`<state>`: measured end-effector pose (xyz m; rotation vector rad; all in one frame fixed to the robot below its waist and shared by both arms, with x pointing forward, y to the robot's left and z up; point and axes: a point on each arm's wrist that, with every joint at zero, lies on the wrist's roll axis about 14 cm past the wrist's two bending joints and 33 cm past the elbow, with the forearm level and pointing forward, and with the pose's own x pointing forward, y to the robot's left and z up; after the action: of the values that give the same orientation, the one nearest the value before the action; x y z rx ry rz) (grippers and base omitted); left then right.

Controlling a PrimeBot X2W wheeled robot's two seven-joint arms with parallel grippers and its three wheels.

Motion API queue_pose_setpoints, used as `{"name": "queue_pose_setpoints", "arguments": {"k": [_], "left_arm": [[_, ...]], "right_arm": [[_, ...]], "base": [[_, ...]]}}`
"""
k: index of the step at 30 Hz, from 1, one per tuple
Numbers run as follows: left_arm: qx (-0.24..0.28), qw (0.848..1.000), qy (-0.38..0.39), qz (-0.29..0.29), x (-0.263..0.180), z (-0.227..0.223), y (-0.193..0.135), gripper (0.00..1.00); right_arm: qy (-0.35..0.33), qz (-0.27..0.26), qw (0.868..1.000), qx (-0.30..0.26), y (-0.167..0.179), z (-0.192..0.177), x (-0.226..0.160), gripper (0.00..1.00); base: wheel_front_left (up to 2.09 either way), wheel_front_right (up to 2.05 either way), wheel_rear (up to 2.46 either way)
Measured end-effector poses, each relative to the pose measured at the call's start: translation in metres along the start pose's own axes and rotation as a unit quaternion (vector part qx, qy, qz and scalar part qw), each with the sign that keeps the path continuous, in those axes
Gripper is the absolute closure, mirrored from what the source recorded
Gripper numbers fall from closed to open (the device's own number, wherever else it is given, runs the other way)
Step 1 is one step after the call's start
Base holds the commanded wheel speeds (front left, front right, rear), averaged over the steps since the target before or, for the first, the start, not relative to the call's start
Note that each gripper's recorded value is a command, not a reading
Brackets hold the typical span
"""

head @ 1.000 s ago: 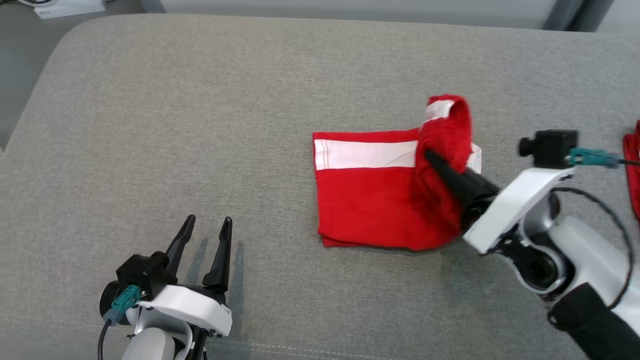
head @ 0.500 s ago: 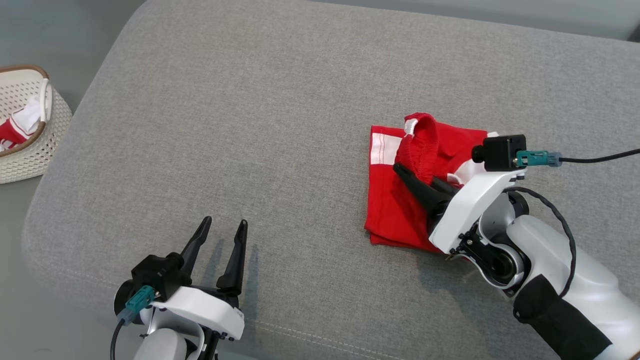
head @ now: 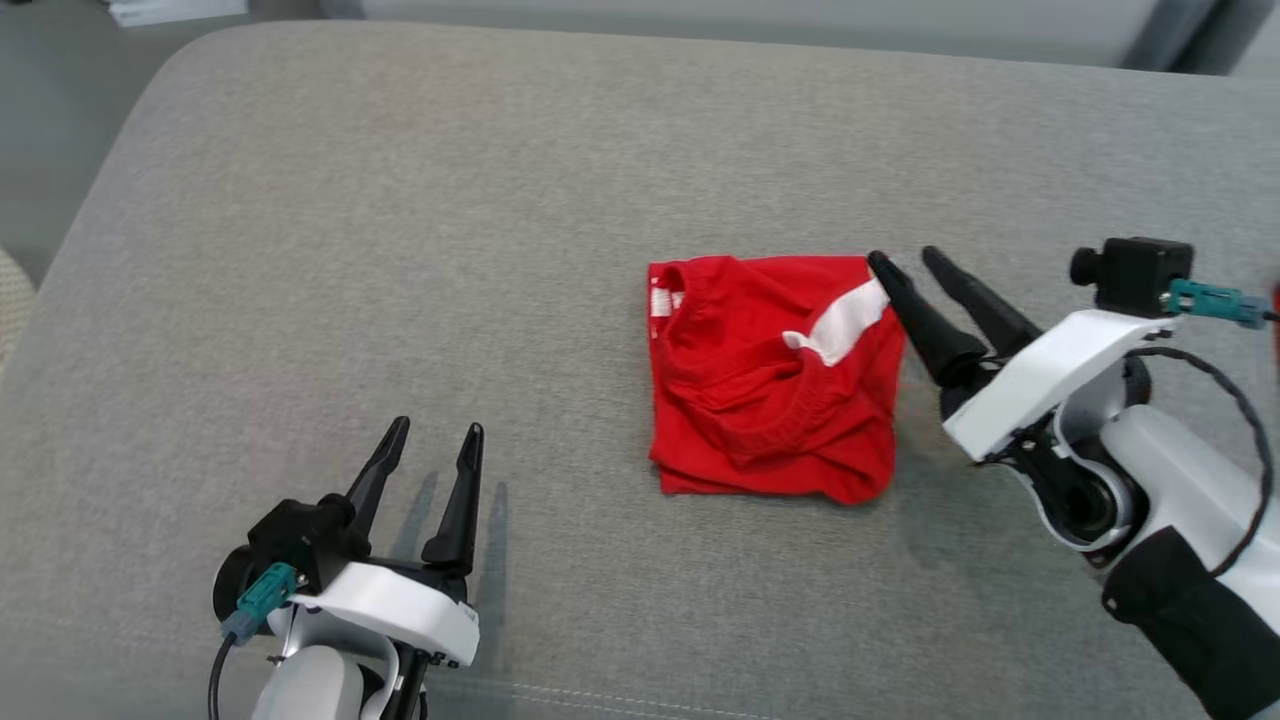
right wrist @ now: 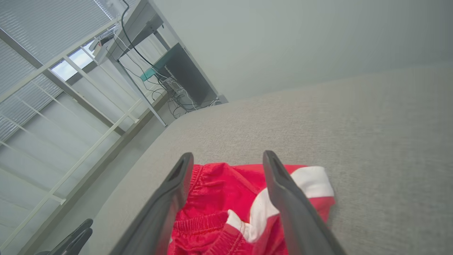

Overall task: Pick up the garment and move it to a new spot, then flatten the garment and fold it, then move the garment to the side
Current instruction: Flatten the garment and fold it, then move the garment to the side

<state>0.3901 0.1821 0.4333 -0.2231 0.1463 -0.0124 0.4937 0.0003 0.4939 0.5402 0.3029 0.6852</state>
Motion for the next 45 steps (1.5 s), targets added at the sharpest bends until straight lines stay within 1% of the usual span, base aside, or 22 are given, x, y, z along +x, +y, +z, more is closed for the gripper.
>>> {"name": "queue_pose_setpoints", "arguments": {"k": [3,5,12,17,21,39,45], "left_arm": [[0.007,1.000,-0.012,-0.023,0.009,0.008,-0.014,0.00],[0.012,0.999,-0.024,-0.037,0.014,0.016,-0.023,0.00],[0.012,0.997,-0.040,-0.071,0.020,0.026,-0.046,0.00],[0.012,0.995,-0.044,-0.086,0.019,0.029,-0.057,0.00],[0.012,0.995,-0.034,-0.089,0.014,0.021,-0.059,0.00],[0.014,0.996,-0.031,-0.086,0.013,0.019,-0.056,0.00],[0.013,0.996,-0.024,-0.080,0.012,0.015,-0.051,0.00]], "right_arm": [[-0.025,-0.030,0.999,-0.006,-0.020,0.015,-0.018,0.00],[-0.031,-0.051,0.998,-0.001,-0.030,0.015,-0.032,0.00],[-0.039,-0.100,0.994,0.022,-0.049,0.000,-0.074,0.00],[-0.034,-0.119,0.992,0.039,-0.053,-0.016,-0.090,0.00],[-0.025,-0.126,0.990,0.060,-0.052,-0.032,-0.094,0.00],[-0.021,-0.122,0.990,0.066,-0.050,-0.037,-0.089,0.00],[0.005,-0.123,0.989,0.079,-0.053,-0.052,-0.077,0.00]], "base": [[0.00,0.00,0.00],[0.00,0.00,0.00],[0.00,0.00,0.00],[0.00,0.00,0.00],[0.00,0.00,0.00],[0.00,0.00,0.00],[0.00,0.00,0.00]]}}
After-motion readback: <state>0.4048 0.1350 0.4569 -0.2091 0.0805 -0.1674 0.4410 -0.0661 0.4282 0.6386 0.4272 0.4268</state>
